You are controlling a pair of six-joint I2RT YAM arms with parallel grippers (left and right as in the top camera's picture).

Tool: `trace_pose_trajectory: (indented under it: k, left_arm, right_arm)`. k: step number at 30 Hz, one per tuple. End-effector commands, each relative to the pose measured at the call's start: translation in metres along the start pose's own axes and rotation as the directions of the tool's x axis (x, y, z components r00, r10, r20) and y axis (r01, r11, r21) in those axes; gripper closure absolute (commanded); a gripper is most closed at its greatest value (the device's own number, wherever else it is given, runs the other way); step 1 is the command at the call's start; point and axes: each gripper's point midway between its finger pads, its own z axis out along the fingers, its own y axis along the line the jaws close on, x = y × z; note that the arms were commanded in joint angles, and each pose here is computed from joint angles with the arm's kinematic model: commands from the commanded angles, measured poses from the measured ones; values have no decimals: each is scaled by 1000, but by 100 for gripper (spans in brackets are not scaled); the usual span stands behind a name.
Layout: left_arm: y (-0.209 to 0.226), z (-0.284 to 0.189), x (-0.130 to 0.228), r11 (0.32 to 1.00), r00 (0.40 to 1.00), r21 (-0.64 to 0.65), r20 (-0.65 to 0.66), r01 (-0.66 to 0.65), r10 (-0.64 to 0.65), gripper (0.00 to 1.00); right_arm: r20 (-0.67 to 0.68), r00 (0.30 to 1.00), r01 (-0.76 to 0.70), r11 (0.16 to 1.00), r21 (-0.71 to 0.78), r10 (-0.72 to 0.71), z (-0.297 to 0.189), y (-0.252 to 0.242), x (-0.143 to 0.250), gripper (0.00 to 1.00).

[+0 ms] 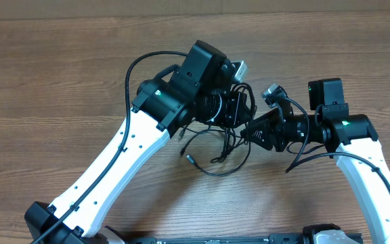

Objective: Untangle cables

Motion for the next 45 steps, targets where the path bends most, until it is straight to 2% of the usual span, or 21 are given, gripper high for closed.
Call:
trace_pose_trajectory:
  k: [1,3,5,8,10,15,16,18,19,20,22,25,30,33,36,37,38,40,41,42,45]
  left_arm:
    - [-26,-4,7,993,999,118,-47,-1,6,96]
    - [-32,-4,8,989,998,150,-57,-3,12,96]
    - [-35,-5,7,987,998,163,-56,2,7,96]
    - [-35,-5,7,987,998,163,-57,7,3,96]
    - [-35,-5,7,987,998,163,-56,6,3,96]
    - [-16,-3,4,997,999,68,-22,-30,31,96]
    - [-8,-2,4,999,999,25,-15,-38,38,96]
    - [29,-5,3,984,999,-173,11,-36,38,96]
    - [55,-12,3,948,999,-317,35,-11,23,96]
    - [88,-26,5,872,998,-490,58,16,14,96]
    - [135,-63,14,672,996,-738,88,64,2,96]
    - [167,-106,32,451,995,-887,90,97,-37,96]
    - [173,-113,39,433,994,-895,82,107,-77,96]
    - [173,-113,38,431,987,-888,130,159,-96,96]
    - [173,-113,37,432,987,-887,135,161,-92,96]
    - [173,-112,37,433,987,-887,135,162,-92,96]
    - [173,-112,37,433,987,-887,134,161,-93,96]
    - [173,-112,37,433,987,-887,134,161,-92,96]
    - [173,-112,37,433,987,-887,135,162,-92,96]
    - [173,-112,37,433,987,-887,135,162,-92,96]
    - [172,-111,36,441,986,-882,138,165,-92,96]
  right_arm:
    - [11,1000,7,1000,16,-7,-3,-3,-6,53]
    - [9,1000,7,1000,21,-7,-3,-4,-5,53]
    - [7,1000,7,1000,26,-7,-3,-5,-5,59]
    - [7,1000,7,1000,26,-7,-3,-5,-5,84]
    - [8,1000,7,1000,25,-7,-3,-5,-5,96]
    - [18,1000,7,1000,-3,-7,-3,0,-7,96]
    - [18,1000,7,1000,-3,-7,-3,0,-7,96]
    - [21,1000,6,1000,-12,-6,-3,1,-7,96]
    - [26,1000,5,1000,-22,-5,-3,3,-8,96]
    - [37,999,11,999,-39,-9,-3,6,-11,96]
    - [62,998,21,997,-73,-17,-5,12,-16,96]
    - [112,993,-21,997,-80,29,-9,10,-30,96]
    - [184,971,-150,989,-11,149,-22,-15,-46,96]
    - [242,927,-321,941,109,288,-37,-51,-45,96]
    - [282,890,-412,896,165,357,-49,-71,-41,96]
    - [289,885,-422,891,169,365,-52,-74,-39,89]
    - [292,881,-431,885,173,372,-54,-76,-38,67]
    - [291,876,-450,869,207,385,-56,-82,-33,40]
    - [289,874,-458,859,226,390,-56,-85,-30,12]
    - [286,872,-465,854,235,396,-56,-86,-28,0]
    - [276,869,-476,848,234,412,-55,-85,-24,0]
